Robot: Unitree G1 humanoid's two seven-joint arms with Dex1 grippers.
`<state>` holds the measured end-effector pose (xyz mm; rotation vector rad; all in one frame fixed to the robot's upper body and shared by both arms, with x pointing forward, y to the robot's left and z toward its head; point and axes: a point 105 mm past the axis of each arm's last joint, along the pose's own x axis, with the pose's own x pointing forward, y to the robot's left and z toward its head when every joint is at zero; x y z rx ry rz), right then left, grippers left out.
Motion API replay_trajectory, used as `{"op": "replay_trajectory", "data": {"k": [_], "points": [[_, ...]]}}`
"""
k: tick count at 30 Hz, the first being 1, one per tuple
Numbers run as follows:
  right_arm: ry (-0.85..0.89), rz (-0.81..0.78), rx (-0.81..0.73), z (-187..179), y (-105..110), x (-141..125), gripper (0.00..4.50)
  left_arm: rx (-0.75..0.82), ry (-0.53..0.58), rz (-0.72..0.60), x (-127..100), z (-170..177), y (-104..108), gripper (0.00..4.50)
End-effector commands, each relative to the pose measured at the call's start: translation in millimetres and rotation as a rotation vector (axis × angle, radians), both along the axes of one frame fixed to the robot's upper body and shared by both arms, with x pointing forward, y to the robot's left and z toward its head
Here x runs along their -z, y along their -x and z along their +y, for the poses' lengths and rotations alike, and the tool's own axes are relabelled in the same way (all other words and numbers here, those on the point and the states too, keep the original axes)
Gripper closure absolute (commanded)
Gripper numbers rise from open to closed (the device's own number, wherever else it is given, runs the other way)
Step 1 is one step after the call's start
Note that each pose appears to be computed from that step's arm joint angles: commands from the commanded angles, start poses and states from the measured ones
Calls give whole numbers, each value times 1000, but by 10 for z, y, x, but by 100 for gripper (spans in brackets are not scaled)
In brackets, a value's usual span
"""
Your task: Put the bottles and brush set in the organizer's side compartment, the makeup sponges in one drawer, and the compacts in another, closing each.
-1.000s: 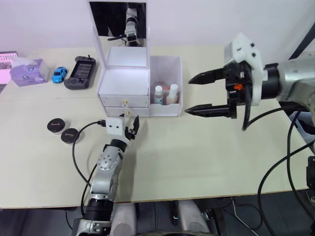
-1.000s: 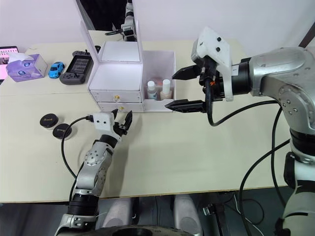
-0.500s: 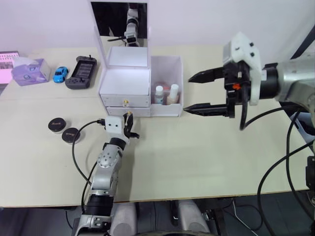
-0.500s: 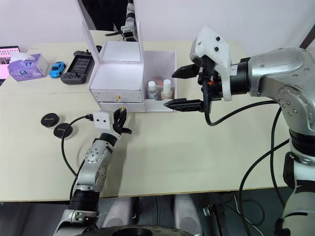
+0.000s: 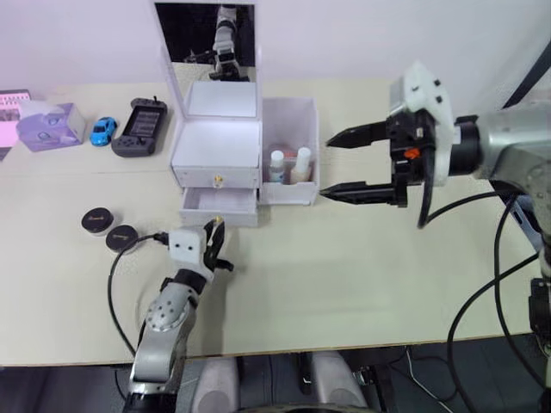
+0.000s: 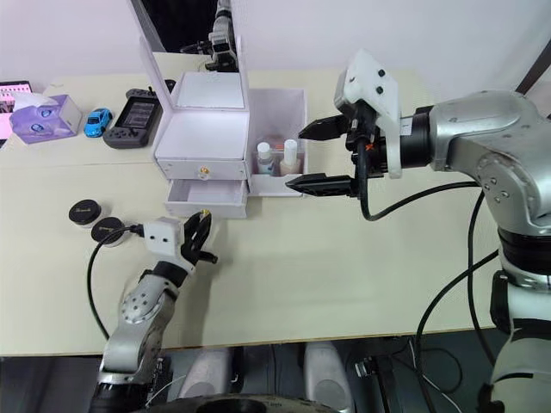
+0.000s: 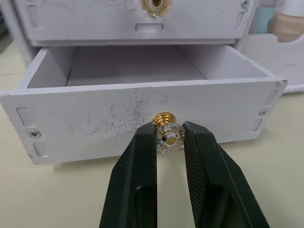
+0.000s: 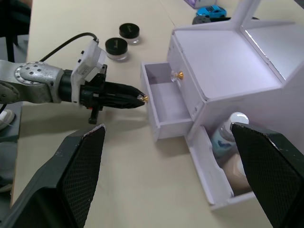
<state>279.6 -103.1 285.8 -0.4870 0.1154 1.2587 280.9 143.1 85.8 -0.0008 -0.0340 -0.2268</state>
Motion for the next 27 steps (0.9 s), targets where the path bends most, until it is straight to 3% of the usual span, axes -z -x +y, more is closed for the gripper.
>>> {"op": "replay_trajectory", "data": {"k": [1,9,19,23,27], "points": [[-16,-41,-34,10,11,-67,0,-21,10,10,-93,78,170,422],[-23,-50,-70,39,-19,-51,0,-24,9,44,-53,-13,341,422],[-22,-61,-74,48,-36,-48,0,2,43,61,-49,-79,364,422],[-21,-64,-68,43,-46,-46,0,16,63,56,-89,-44,393,224],[-19,-69,-56,29,-41,-28,0,118,17,27,-280,43,666,15]]}}
